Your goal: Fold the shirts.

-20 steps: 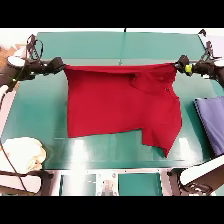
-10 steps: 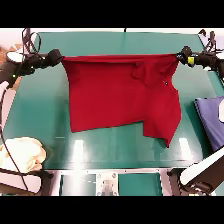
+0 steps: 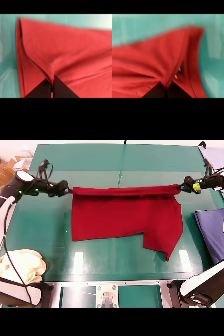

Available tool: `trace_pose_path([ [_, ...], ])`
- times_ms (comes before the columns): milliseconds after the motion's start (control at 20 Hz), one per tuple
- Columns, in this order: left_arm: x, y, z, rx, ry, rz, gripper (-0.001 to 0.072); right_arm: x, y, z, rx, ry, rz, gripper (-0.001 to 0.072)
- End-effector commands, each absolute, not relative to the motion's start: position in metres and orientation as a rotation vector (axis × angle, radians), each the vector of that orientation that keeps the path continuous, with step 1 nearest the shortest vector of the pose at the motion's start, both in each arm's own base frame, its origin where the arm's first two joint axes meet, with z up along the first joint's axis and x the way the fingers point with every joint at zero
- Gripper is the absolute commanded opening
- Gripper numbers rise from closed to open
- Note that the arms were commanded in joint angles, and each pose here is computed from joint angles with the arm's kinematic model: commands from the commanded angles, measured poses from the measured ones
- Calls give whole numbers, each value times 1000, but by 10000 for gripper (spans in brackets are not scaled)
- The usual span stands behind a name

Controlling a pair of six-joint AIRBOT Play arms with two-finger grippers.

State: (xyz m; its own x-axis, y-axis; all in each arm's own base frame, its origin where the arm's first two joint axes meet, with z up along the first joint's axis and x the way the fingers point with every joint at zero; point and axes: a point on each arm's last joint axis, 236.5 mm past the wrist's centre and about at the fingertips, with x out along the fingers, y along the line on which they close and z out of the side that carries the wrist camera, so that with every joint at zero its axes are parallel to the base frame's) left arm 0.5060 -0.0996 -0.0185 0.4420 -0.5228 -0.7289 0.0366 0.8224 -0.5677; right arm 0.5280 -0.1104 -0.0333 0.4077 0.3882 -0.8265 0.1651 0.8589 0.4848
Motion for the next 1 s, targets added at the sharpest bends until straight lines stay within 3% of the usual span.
trace_pose_path([
  [0, 489, -115, -50, -504, 1122, -346, 20, 493, -108, -70, 495, 1320, 130, 19],
  [300, 482, -127, -58, -533, 1146, -332, 22, 492, -103, -82, 499, 1324, 122, 21],
  [350, 477, -129, -58, -534, 1166, -345, 201, 490, -102, -81, 504, 1331, 128, 141],
  [400, 469, -133, -57, -546, 1204, -365, 511, 487, -100, -79, 506, 1346, 138, 397],
  [450, 458, -135, -54, -561, 1256, -388, 553, 481, -102, -75, 506, 1367, 147, 483],
  [650, 415, -121, -15, -660, 1481, -467, 550, 456, -119, -41, 579, 1440, 116, 474],
  [700, 405, -115, -7, -684, 1521, -468, 454, 445, -121, -33, 600, 1464, 112, 370],
  [750, 393, -111, 0, -679, 1555, -483, 211, 434, -121, -26, 612, 1489, 118, 116],
  [800, 382, -106, 4, -643, 1582, -482, 35, 421, -119, -19, 631, 1517, 119, 21],
  [950, 358, -97, 16, -490, 1553, -425, 19, 385, -104, -11, 678, 1544, 97, 21],
])
